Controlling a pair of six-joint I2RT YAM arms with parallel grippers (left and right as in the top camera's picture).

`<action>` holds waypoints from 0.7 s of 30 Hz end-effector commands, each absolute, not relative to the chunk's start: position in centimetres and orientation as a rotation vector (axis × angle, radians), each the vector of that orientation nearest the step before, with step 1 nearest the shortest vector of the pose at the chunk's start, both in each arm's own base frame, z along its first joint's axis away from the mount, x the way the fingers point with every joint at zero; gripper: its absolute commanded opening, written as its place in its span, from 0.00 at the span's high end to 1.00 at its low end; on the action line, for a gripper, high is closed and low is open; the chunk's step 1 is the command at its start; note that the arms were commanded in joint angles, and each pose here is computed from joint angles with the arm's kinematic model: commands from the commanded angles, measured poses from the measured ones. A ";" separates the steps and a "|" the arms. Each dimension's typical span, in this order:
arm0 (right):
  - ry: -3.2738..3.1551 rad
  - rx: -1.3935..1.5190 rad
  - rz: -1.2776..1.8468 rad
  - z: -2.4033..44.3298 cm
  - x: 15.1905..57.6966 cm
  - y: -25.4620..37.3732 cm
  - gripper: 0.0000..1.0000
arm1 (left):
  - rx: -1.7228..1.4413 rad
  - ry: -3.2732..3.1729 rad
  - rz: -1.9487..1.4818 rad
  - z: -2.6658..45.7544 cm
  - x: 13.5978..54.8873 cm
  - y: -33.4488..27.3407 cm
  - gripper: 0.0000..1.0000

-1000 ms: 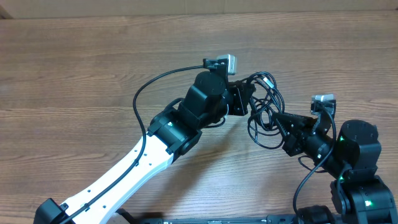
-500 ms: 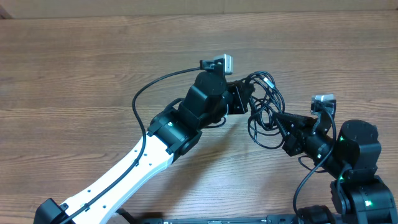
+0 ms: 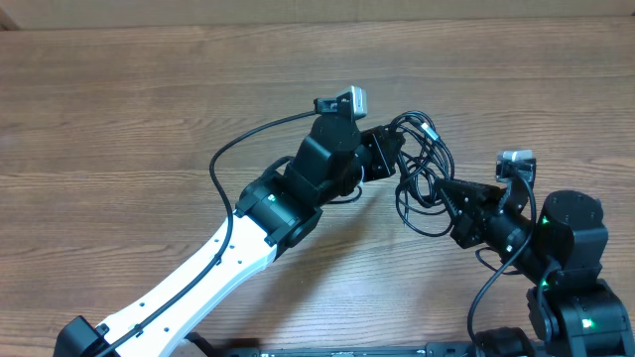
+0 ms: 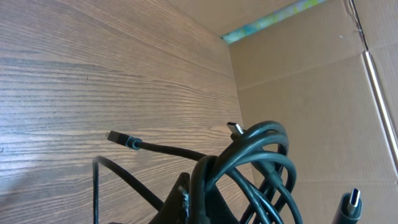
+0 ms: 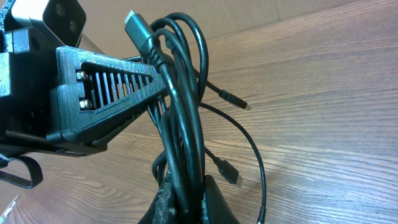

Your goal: Untangle cables

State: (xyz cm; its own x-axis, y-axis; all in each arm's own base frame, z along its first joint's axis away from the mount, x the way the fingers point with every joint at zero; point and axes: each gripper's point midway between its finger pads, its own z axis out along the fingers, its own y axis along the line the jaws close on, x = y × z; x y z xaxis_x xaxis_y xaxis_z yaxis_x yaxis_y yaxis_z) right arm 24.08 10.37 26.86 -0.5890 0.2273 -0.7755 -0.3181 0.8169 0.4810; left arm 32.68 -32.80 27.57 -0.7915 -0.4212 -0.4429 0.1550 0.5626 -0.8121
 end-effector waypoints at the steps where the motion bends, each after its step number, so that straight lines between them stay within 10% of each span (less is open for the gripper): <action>1: 2.064 -0.070 0.738 27.5 23.7 10.3 0.96 | -0.433 2.024 -1.116 30.0 35.9 -29.2 0.96; 21: 2.057 -0.071 0.737 27.7 23.8 10.2 0.96 | -0.510 2.006 -1.100 29.9 36.4 -28.5 0.96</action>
